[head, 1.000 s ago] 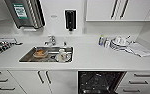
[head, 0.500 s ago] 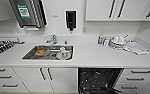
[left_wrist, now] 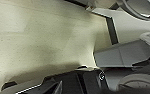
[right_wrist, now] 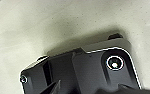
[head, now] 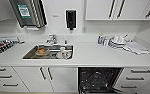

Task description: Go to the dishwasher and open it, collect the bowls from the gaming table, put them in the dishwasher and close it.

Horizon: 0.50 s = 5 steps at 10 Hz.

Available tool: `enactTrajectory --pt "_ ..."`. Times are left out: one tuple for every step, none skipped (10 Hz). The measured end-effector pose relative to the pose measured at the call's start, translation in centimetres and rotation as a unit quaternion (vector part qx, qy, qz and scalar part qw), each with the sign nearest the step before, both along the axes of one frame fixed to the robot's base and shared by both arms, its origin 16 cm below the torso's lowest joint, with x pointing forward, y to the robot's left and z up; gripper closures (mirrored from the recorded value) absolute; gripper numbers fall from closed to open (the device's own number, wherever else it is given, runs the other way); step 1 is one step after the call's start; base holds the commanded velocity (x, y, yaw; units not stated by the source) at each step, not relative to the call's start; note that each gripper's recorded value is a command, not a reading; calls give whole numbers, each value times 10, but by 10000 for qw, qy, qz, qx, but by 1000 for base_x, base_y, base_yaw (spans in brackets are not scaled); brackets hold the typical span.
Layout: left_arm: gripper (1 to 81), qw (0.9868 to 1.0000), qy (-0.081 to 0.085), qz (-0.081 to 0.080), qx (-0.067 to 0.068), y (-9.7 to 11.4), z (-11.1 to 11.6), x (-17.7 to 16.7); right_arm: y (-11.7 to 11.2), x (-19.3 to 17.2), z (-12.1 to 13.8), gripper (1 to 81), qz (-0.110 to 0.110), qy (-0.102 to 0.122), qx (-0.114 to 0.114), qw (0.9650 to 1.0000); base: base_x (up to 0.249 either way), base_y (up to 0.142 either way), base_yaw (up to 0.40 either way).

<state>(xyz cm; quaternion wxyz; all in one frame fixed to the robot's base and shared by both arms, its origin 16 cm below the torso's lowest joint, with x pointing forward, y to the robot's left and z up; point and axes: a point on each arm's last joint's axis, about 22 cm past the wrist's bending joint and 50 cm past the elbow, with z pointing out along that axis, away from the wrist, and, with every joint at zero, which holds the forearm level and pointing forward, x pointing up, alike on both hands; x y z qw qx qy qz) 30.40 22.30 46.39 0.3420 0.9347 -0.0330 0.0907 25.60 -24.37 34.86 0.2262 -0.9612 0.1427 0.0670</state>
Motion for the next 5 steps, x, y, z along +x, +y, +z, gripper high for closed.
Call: enactTrajectory --pt "10 9999 105 0 105 5 -12 -19 5 -15 -2 10 83 -115 41 9999 0 0 0" --pt "10 9995 250 5 215 10 -25 -43 8 -35 -4 10 166 -176 62 9997 0 0 0" --pt "10 9989 303 41 341 16 -37 -58 10 -52 -7 10 249 -197 65 9995 0 0 0" --pt "10 9983 305 89 483 22 -50 -69 16 -60 -9 10 299 -248 72 9992 0 0 0" --pt "10 9974 325 125 637 30 -62 -79 23 -68 -12 10 307 -266 87 9991 0 0 0"
